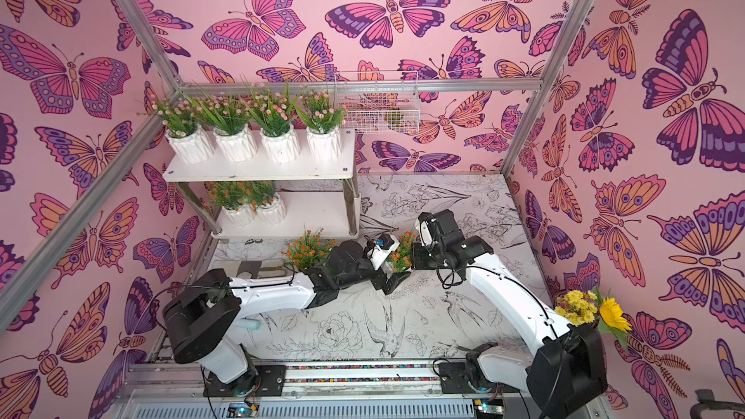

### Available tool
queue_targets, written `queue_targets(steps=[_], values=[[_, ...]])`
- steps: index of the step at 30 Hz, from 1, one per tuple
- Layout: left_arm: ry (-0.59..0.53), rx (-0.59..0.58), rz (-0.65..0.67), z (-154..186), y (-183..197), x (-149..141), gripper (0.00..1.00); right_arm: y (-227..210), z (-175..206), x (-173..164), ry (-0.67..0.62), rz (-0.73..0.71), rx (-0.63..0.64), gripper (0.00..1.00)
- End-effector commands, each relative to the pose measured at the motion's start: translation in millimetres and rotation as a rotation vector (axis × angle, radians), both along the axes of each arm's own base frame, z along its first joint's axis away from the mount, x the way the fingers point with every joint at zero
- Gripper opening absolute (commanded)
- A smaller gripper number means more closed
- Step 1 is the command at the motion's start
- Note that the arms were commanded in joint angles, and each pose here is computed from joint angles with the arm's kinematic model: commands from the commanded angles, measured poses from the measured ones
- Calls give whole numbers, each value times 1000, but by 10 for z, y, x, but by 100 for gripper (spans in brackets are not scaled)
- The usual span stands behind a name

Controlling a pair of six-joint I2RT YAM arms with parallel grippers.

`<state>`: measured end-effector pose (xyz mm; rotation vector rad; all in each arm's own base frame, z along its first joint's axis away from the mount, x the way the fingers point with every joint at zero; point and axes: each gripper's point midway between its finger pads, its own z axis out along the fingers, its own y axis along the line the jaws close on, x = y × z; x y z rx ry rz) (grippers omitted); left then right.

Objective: Place the baby's breath potted plants on the rack by color
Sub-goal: Place the baby's breath potted plant on the rack.

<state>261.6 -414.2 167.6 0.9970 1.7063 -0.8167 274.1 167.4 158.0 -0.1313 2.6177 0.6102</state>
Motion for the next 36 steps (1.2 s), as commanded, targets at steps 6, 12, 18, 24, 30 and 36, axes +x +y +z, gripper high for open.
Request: queue_targets(steps=[6, 12, 18, 24, 30, 36], values=[[6, 15, -5, -68, -93, 30, 100, 122, 298, 137, -88, 16, 82, 4], [9, 28, 9, -113, -98, 62, 100, 133, 299, 129, -90, 19, 90, 4], [14, 36, 16, -131, -107, 88, 99, 134, 283, 123, -88, 18, 94, 4], [20, 45, 15, -155, -112, 88, 84, 132, 270, 109, -90, 15, 101, 4], [28, 53, 12, -174, -117, 81, 76, 115, 240, 100, -88, 7, 98, 4], [23, 69, 31, -178, -96, 121, 72, 72, 190, 100, -88, -7, 81, 6]])
